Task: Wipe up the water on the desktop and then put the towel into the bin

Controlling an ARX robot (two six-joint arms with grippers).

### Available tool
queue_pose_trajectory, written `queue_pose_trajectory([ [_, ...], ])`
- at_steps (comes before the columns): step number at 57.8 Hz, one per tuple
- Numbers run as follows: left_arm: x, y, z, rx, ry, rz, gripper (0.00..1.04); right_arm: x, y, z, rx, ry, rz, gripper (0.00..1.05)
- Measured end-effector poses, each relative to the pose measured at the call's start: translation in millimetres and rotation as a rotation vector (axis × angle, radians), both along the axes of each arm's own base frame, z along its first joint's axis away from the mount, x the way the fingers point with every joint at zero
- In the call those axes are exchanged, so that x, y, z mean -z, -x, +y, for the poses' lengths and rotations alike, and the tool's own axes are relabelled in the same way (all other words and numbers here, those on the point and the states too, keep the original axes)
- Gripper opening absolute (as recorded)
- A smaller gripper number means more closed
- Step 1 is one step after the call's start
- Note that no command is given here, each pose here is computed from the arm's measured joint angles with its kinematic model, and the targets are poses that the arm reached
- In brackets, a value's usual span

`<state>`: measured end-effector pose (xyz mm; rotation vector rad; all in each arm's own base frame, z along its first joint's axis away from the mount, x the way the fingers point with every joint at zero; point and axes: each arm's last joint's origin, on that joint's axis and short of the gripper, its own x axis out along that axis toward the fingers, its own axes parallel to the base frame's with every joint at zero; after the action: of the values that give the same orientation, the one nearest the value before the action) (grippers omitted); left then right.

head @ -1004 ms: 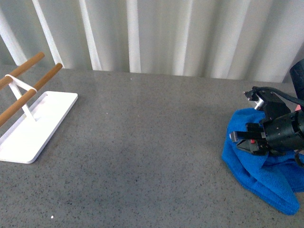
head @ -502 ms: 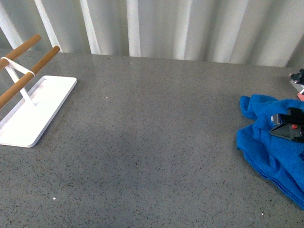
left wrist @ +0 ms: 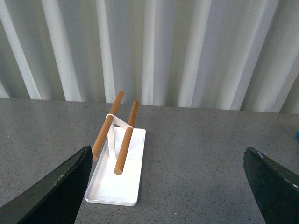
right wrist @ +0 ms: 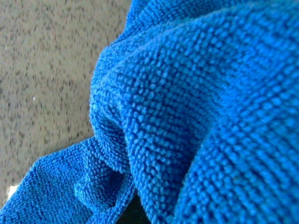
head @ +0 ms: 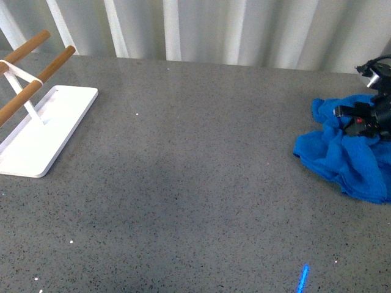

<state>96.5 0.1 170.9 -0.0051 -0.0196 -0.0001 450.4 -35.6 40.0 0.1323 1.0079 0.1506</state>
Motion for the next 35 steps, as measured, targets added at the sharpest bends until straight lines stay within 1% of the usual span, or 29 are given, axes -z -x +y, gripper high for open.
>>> queue_pose_trajectory([
  [3, 0, 0, 0, 0.000, 0.000, 0.000, 0.98, 0, -19, 5, -0.013, 0.001, -0.017, 0.04],
  [9, 0, 0, 0, 0.000, 0.000, 0.000, 0.98, 1, -38, 14, -0.035, -0.005, -0.041, 0.04],
  [14, 0, 0, 0, 0.000, 0.000, 0.000, 0.98, 0, -52, 26, -0.059, -0.013, -0.056, 0.04],
  [18, 0, 0, 0, 0.000, 0.000, 0.000, 0.98, -1, -61, 42, -0.085, -0.017, -0.063, 0.04],
  [24, 0, 0, 0, 0.000, 0.000, 0.000, 0.98, -1, -64, 66, -0.135, -0.049, -0.065, 0.04],
  [26, 0, 0, 0, 0.000, 0.000, 0.000, 0.98, 0, -62, 81, -0.161, -0.072, -0.063, 0.04],
  [31, 0, 0, 0, 0.000, 0.000, 0.000, 0.98, 3, -50, 119, -0.234, -0.116, -0.037, 0.04],
  [35, 0, 0, 0, 0.000, 0.000, 0.000, 0.98, 4, -40, 133, -0.265, -0.140, -0.020, 0.04],
])
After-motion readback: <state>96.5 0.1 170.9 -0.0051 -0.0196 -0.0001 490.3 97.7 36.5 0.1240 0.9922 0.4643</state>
